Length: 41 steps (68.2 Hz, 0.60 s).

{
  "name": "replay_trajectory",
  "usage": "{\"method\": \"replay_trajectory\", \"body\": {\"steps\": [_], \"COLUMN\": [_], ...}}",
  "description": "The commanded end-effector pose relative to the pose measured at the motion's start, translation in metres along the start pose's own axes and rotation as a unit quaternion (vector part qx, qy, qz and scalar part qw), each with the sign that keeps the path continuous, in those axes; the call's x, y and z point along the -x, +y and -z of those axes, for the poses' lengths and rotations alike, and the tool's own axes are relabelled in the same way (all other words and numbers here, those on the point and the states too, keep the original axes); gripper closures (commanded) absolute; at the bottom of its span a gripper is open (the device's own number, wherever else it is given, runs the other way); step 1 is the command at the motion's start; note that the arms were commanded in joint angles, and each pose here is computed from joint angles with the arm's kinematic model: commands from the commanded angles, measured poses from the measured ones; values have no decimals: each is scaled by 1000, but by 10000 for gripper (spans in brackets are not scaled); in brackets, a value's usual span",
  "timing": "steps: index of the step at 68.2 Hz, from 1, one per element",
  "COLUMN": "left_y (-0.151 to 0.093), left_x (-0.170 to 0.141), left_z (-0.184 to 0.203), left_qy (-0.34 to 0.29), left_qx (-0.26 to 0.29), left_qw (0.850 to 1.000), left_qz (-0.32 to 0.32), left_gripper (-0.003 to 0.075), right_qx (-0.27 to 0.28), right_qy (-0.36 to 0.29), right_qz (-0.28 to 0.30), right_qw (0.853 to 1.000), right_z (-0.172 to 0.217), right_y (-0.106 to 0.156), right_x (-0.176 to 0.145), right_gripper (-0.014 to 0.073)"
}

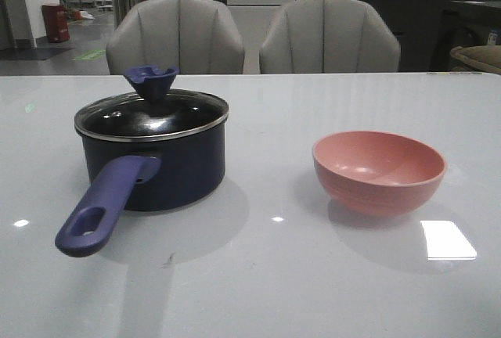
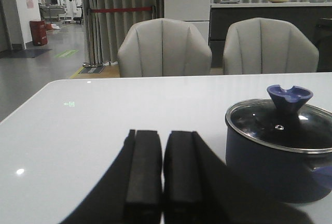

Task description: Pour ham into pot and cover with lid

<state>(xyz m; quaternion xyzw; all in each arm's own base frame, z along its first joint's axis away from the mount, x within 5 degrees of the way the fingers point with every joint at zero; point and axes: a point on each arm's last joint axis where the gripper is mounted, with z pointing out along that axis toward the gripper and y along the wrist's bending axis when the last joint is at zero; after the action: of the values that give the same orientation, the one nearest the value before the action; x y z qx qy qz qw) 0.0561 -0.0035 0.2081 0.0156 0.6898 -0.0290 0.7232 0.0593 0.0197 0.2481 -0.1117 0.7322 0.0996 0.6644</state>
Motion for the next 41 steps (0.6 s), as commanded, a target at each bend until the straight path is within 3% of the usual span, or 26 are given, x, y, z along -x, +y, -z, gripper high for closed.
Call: {"method": "replay_trajectory", "body": {"steps": [1,26,41], "left_y": [0,0,0], "left_x": [2,2,2], "left_z": [1,1,1], "left_qy": [-40,-40,-40], "left_qx": [-1,-1,-1], "left_qw": [999,999,999], "left_qz": [6,6,6], "left_gripper": [608,608,608], "right_qx": [-49,-57,-75], "right_qy": [-54,-106,-113], "right_qz": [19,-2,-29], "right_qw": [997,993,990], "right_z": [4,6,5], "right_y": [-7,-7,-10], "right_x": [7,-35,-39], "right_gripper": [435,435,435]}}
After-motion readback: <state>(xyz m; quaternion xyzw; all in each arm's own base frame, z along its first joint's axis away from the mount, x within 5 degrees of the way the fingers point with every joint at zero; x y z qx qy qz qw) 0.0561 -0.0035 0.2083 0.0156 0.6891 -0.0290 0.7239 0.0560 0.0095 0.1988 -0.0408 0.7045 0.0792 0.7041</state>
